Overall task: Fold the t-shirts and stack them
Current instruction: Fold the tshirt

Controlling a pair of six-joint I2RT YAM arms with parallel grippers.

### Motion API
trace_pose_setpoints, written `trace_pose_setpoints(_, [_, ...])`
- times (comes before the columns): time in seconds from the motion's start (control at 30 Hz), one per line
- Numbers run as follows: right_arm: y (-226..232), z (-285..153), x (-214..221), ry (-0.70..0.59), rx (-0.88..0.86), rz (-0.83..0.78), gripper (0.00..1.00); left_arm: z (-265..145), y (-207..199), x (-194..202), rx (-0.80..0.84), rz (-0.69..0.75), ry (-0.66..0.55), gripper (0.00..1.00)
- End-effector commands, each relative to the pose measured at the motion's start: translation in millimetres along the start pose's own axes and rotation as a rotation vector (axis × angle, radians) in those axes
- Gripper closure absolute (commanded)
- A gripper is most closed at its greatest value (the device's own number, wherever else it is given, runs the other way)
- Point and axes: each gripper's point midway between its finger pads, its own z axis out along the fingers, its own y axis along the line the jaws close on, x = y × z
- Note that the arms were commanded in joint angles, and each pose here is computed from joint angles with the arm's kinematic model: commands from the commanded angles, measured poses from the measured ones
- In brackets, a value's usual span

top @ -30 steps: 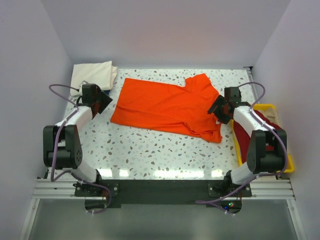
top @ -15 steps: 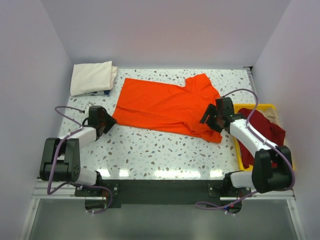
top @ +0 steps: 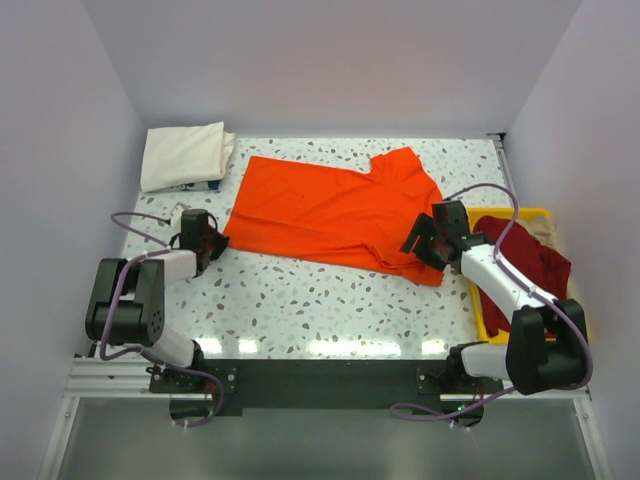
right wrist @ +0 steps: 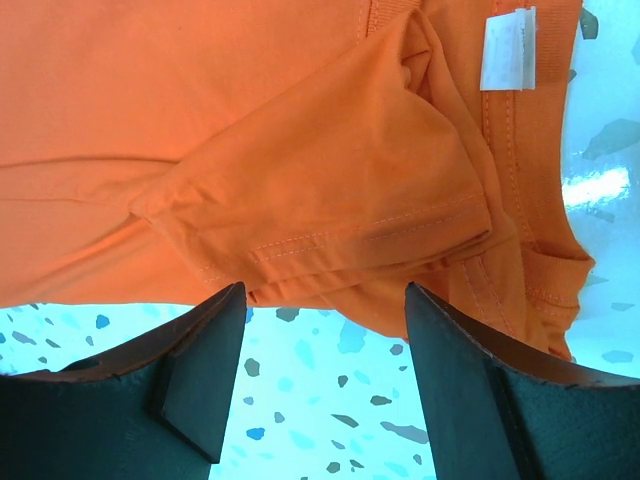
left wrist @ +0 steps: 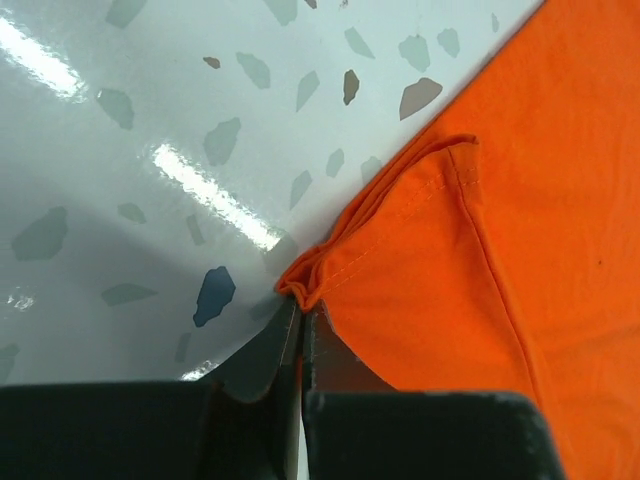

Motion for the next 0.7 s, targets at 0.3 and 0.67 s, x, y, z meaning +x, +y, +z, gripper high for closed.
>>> trace_pose_setpoints(0.3, [9.7,-11.2,3.8,-0.011,-0.008,-0.049,0.31,-55.8,84.5,-25.0,-0.27,-0.051,-0.13,1.0])
trace_pose_setpoints(0.67, [-24.9,-19.0,48.4,0.034,0.055,0.009,0.38,-74.3,98.2,-31.4,-0.259,-0.059,-0.152,1.0])
